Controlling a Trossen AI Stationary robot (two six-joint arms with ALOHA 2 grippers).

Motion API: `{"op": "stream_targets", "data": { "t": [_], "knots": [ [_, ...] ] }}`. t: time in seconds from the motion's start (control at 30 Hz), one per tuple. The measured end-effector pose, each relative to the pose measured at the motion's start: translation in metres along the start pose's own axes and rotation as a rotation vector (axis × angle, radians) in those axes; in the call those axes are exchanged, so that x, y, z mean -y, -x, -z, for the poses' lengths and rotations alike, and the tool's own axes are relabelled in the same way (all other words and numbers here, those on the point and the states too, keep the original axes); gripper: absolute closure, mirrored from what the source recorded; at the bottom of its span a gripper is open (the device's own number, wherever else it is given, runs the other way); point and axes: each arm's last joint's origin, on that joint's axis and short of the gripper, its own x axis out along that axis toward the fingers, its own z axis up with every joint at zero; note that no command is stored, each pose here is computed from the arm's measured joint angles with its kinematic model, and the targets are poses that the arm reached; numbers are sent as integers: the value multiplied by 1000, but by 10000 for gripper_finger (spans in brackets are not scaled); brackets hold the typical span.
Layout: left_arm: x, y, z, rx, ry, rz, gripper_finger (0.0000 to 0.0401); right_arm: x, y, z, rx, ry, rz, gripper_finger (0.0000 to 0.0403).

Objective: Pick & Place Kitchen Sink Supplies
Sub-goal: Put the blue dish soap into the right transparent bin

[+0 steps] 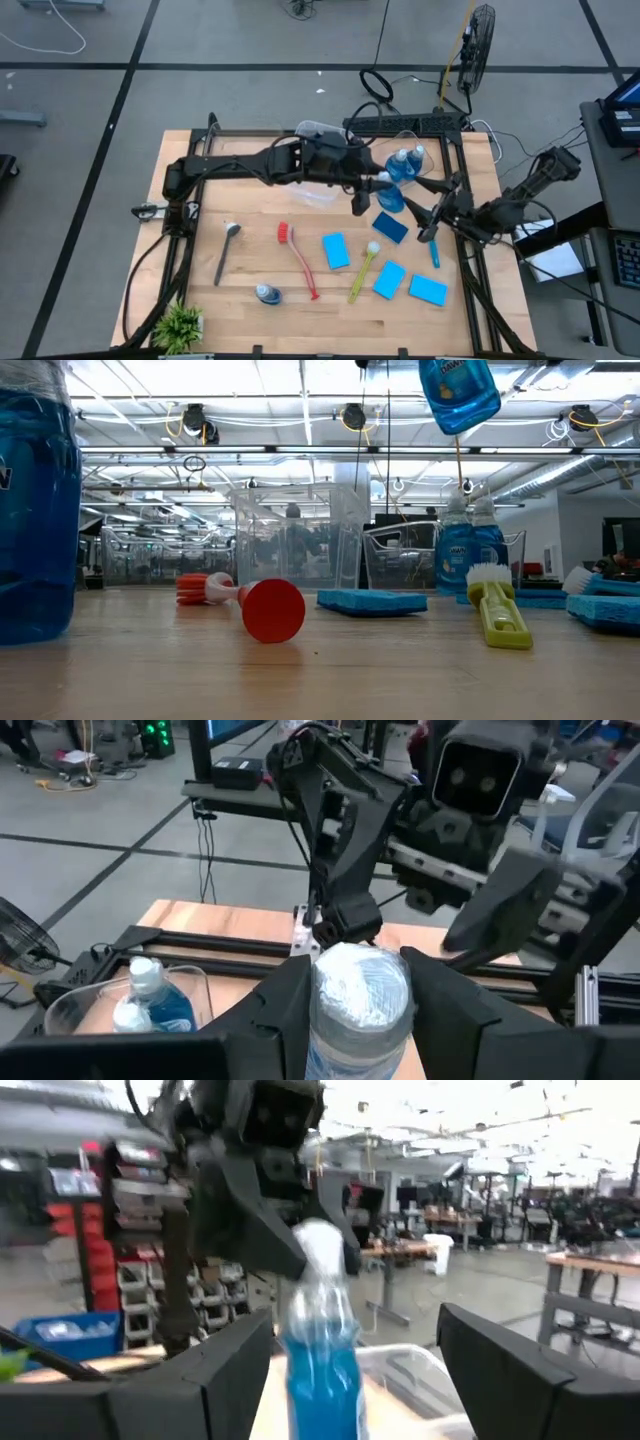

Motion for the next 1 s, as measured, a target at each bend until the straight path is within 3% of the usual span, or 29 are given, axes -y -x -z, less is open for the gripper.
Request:
{"op": "stream_targets", "data": {
  "t": [0.4,1.0],
  "knots": [
    [0,0,4,-47,-2,9,265,2,-35,-9,-137,-49,-135,130],
    [1,1,8,-90,-9,8,265,13,-73,7,-265,-79,-226,136]
  ]
}}
